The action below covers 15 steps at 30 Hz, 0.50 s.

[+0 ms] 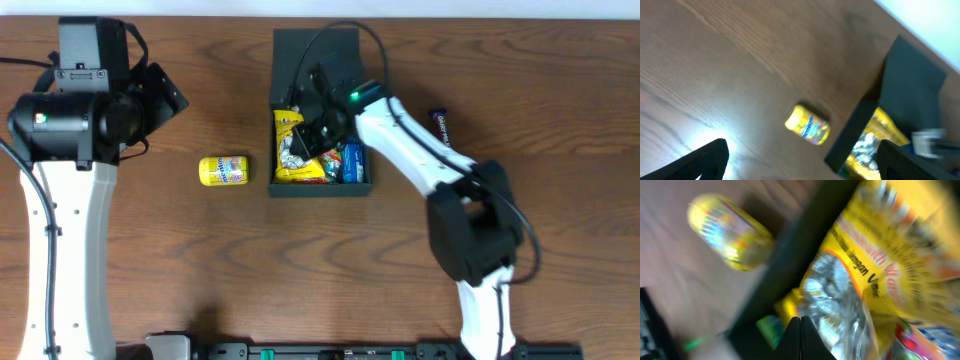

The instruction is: Pack container

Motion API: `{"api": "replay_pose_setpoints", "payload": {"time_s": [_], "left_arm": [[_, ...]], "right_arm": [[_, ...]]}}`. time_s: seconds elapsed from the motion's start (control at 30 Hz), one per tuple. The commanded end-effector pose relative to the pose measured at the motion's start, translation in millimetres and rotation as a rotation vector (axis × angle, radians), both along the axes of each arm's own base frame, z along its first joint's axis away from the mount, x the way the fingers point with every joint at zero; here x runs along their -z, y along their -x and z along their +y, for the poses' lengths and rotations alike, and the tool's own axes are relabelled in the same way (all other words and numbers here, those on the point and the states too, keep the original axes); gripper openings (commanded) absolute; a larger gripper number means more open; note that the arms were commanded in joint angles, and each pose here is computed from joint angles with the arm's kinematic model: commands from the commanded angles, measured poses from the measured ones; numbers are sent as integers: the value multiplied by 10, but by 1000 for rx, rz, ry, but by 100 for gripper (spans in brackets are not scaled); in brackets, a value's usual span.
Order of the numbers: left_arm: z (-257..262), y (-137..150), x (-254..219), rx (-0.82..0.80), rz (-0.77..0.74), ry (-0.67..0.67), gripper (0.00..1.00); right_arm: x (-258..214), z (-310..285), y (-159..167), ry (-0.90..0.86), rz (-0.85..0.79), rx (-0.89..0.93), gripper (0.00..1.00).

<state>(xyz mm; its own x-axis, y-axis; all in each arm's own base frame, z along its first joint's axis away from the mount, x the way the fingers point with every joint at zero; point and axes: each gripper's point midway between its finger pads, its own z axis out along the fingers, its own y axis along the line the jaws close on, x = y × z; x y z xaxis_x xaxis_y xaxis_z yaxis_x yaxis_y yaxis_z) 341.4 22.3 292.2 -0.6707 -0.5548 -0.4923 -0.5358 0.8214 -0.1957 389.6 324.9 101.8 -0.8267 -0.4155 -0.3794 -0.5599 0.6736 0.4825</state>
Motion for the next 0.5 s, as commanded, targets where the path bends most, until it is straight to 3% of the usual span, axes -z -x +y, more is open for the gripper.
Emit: {"api": "replay_pose_setpoints", "payload": {"time_s": [0.0, 0.1, 0.17, 0.23, 0.3, 0.4, 0.47], "left_arm": [[14, 88, 352, 44, 113, -31, 95], [17, 179, 814, 94, 219, -53, 95], [-62, 265, 1138, 53, 276, 20, 95], [-289, 356, 1473, -96, 324, 222, 95], [-584, 421, 1758, -380, 374, 502, 95], [-735, 489, 1954, -690, 424, 690, 95], [-751, 546, 2013, -796, 449, 720, 95]], "right_arm": [[-996, -243, -175, -66, -220, 41, 1], [-1314, -683, -274, -20, -286, 151, 2], [-1444, -976, -324, 2, -282, 257, 1], [-1504, -1276, -365, 25, -263, 353, 1], [-1469, -1497, -378, 38, -218, 418, 2], [-1416, -1612, -355, 59, -186, 442, 1], [-1411, -1614, -349, 61, -183, 442, 2]]}}
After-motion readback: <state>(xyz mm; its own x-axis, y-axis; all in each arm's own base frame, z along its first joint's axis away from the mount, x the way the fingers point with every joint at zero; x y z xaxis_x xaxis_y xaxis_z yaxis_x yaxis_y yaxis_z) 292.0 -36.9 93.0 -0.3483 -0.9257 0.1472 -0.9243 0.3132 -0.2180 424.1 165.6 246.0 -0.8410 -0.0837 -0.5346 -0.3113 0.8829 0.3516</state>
